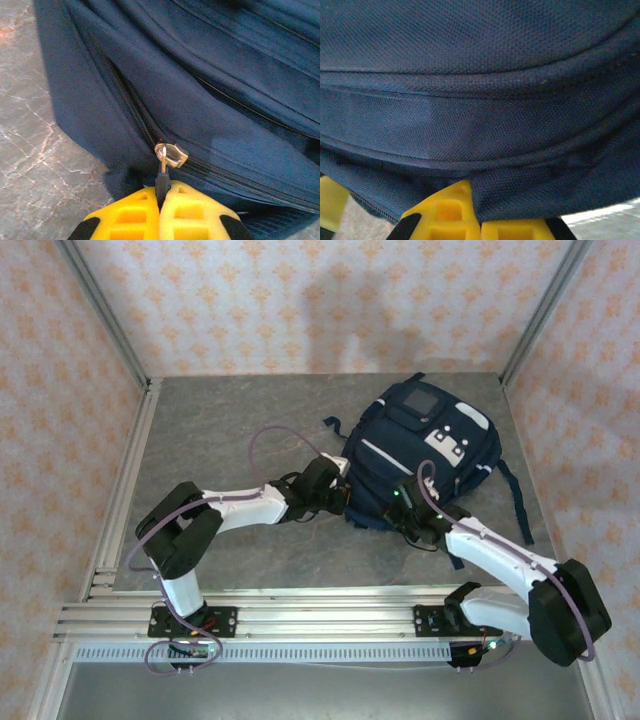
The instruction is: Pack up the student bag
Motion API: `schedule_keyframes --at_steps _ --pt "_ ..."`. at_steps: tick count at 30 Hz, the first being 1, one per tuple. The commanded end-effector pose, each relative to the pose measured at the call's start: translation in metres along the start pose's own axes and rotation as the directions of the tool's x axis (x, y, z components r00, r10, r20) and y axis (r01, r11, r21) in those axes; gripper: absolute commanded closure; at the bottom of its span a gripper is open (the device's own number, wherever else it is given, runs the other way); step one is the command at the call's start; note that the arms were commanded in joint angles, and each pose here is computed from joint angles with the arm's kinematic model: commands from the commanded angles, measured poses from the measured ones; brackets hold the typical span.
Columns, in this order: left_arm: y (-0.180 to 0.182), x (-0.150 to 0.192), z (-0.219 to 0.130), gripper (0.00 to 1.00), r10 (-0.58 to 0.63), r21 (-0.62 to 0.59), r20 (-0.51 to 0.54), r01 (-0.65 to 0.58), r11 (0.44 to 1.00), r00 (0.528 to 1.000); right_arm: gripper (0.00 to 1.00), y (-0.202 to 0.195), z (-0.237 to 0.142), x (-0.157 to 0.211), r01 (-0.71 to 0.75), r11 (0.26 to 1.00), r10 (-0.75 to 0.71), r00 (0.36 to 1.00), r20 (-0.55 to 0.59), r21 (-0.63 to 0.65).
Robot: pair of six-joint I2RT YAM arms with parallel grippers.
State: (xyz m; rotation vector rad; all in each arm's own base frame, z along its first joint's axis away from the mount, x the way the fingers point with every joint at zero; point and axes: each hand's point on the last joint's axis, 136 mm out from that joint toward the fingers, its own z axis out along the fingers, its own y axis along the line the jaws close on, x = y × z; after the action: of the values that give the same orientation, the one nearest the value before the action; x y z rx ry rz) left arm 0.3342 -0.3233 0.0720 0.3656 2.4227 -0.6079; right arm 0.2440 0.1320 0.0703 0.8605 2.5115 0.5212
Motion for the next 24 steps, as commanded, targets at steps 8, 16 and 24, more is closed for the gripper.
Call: schedule_keyframes --at_steps 8,16,24 --pt "0.017 -0.010 0.007 1.00 -0.075 -0.049 0.031 0.076 0.996 0.997 0.56 -0.014 -0.041 -0.023 0.217 0.965 -0.222 0.975 0.017 0.144" --pt "0.006 -0.002 0.015 1.00 -0.066 -0.019 0.018 0.066 0.998 0.998 0.50 0.055 -0.093 -0.083 0.206 0.963 -0.238 0.952 0.193 0.171" --pt "0.004 0.003 0.016 1.00 -0.090 0.010 0.022 0.090 0.996 0.996 0.43 0.123 -0.020 -0.143 0.263 0.865 -0.374 0.906 0.199 0.427"
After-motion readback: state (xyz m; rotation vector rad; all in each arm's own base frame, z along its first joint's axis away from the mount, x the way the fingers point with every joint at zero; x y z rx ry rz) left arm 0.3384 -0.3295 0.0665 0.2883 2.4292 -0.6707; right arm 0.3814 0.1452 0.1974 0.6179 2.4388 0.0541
